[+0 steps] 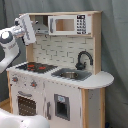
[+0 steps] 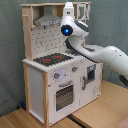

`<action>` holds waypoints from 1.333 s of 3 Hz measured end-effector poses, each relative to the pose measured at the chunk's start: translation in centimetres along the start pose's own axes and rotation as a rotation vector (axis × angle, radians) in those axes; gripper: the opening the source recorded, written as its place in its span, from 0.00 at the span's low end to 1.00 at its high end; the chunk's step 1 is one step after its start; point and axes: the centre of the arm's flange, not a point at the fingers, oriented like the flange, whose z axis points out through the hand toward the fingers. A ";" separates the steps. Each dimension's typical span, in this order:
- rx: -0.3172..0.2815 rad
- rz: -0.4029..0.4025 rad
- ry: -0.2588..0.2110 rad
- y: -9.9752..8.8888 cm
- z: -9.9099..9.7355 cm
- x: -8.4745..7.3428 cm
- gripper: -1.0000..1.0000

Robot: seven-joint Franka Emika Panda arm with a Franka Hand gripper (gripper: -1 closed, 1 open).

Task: Play with the kitchen

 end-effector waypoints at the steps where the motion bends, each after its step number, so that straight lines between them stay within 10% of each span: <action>1: -0.012 0.011 -0.042 0.0 4.2 0.5 0.00; 2: -0.037 0.015 -0.183 0.4 9.0 -1.3 0.00; 4: -0.080 0.056 -0.349 4.6 10.8 -4.6 0.00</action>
